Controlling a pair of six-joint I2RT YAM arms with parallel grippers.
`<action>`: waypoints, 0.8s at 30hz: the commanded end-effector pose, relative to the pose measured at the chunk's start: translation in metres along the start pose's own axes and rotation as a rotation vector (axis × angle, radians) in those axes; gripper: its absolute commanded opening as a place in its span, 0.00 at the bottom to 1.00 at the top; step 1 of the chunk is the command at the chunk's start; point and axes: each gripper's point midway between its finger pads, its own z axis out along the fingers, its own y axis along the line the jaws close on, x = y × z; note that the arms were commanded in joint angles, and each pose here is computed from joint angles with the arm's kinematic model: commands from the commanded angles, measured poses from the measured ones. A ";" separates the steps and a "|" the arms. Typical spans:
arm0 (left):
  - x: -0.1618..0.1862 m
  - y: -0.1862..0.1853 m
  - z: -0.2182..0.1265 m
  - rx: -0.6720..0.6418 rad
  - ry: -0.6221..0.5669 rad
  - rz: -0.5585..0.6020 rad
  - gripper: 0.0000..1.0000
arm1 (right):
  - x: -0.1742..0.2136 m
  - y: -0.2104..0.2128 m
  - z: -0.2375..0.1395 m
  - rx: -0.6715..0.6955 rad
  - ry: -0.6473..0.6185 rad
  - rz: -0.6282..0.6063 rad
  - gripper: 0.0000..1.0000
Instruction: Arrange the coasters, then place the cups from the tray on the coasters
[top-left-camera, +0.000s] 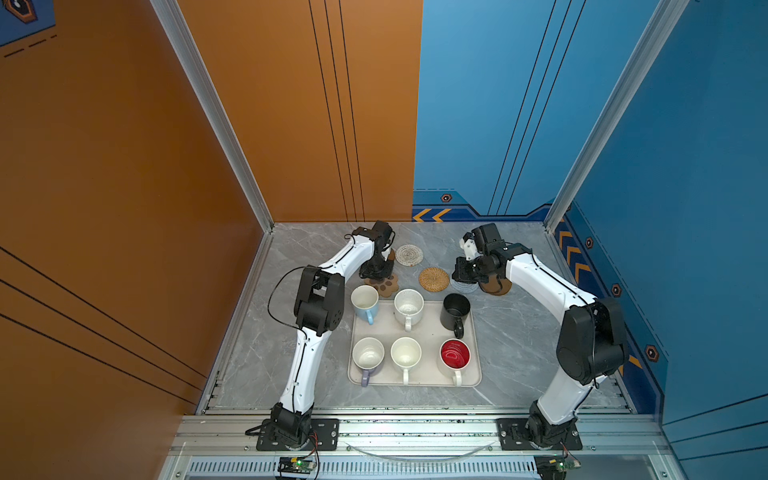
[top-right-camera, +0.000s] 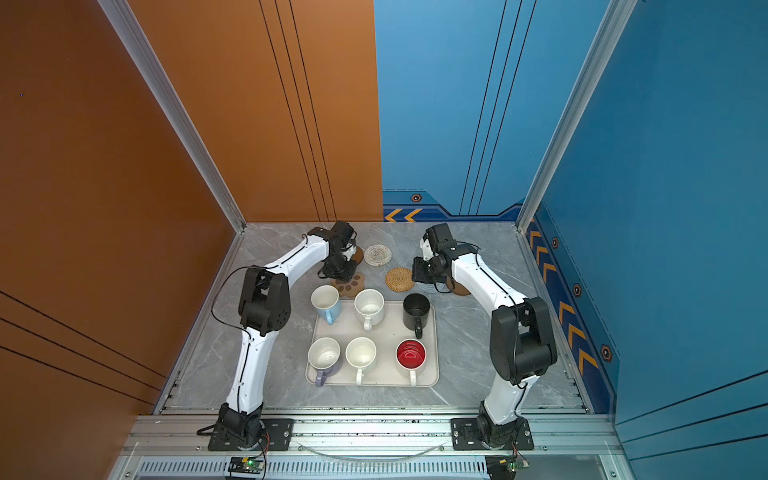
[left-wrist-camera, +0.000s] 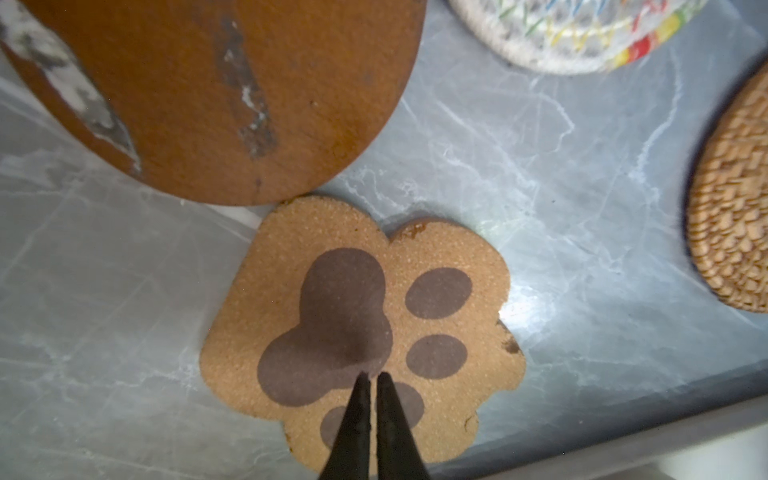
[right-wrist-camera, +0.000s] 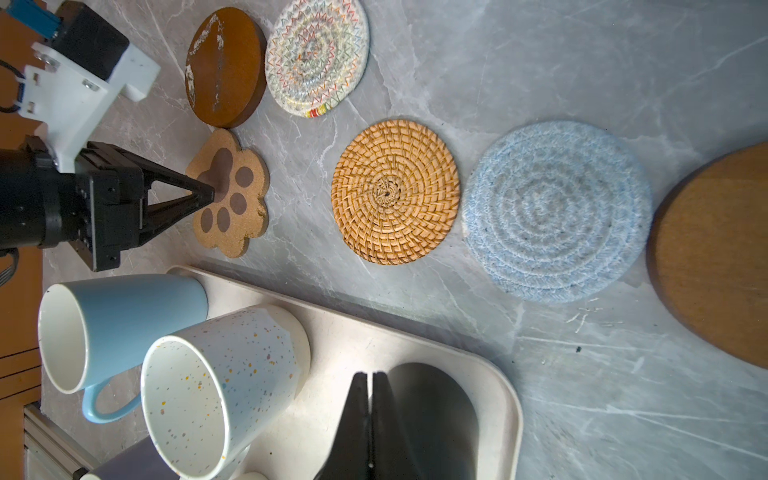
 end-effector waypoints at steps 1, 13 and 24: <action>0.007 -0.002 0.010 -0.029 0.050 0.018 0.09 | 0.000 0.000 -0.007 -0.010 -0.011 0.017 0.00; 0.009 -0.021 0.026 0.010 0.072 0.028 0.09 | 0.000 -0.002 -0.009 -0.007 -0.013 0.020 0.00; 0.008 -0.041 0.038 0.038 0.080 0.018 0.09 | 0.001 -0.004 -0.010 -0.001 -0.012 0.022 0.00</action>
